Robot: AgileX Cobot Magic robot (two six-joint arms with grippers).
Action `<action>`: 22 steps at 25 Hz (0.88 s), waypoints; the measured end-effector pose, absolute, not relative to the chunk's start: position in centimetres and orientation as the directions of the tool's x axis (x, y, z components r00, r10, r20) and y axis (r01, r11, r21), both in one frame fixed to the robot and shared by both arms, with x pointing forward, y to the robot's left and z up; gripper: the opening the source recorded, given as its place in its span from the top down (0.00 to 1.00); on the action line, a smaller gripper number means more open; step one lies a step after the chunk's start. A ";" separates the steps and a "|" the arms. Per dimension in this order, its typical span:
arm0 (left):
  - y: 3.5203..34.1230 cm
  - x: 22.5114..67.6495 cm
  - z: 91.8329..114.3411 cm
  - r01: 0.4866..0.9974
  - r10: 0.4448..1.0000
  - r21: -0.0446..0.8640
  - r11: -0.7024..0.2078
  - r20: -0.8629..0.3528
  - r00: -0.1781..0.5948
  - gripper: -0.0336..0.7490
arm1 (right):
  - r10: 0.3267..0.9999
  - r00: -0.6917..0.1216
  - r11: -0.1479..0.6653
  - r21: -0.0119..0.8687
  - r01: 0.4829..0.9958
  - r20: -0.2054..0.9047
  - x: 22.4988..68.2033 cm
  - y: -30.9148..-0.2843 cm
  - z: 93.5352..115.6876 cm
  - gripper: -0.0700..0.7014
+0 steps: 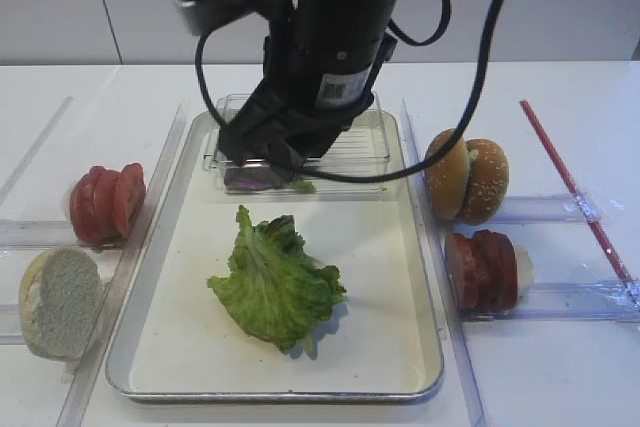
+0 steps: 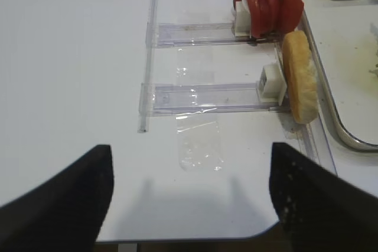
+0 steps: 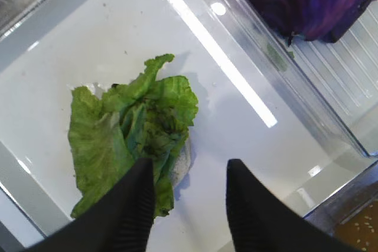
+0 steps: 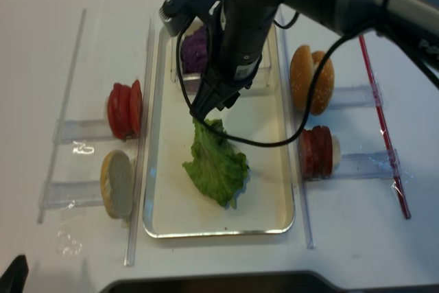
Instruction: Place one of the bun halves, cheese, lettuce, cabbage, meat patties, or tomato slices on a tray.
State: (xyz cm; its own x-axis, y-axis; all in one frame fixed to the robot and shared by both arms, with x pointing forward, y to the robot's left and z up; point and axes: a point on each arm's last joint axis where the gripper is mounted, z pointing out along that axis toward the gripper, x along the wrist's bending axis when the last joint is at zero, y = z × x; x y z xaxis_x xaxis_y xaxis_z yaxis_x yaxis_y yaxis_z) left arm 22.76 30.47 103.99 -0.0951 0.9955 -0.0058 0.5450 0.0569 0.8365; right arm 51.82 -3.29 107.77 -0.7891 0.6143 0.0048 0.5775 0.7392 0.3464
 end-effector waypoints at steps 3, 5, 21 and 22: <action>30.5 22.8 104.0 0.545 0.995 0.836 0.057 -0.006 -0.095 0.26 | 0.671 -0.739 0.672 0.372 0.640 0.058 53.2 -5.2 108.8 0.46; 30.5 22.8 104.0 0.545 0.995 0.836 0.057 -0.006 -0.095 0.26 | 0.706 -0.705 0.638 0.369 0.676 0.070 54.2 -6.7 109.0 0.46; 30.5 22.8 104.0 0.545 0.995 0.836 0.057 -0.006 -0.095 0.26 | 0.946 -0.309 0.264 0.325 0.908 0.094 59.8 -21.8 110.1 0.30; 30.5 22.8 104.0 0.545 0.995 0.836 0.057 -0.006 -0.095 0.26 | 0.953 -0.288 0.244 0.325 0.914 0.095 60.0 -22.6 110.1 0.28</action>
State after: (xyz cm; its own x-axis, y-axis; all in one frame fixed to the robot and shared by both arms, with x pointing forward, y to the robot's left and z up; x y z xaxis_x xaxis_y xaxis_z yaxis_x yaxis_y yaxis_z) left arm 22.76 30.47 103.99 -0.0951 0.9955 -0.0058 0.5450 0.0569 0.8365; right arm 60.00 -22.56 110.09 -0.2879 0.9529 0.0950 0.9138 0.2437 0.3249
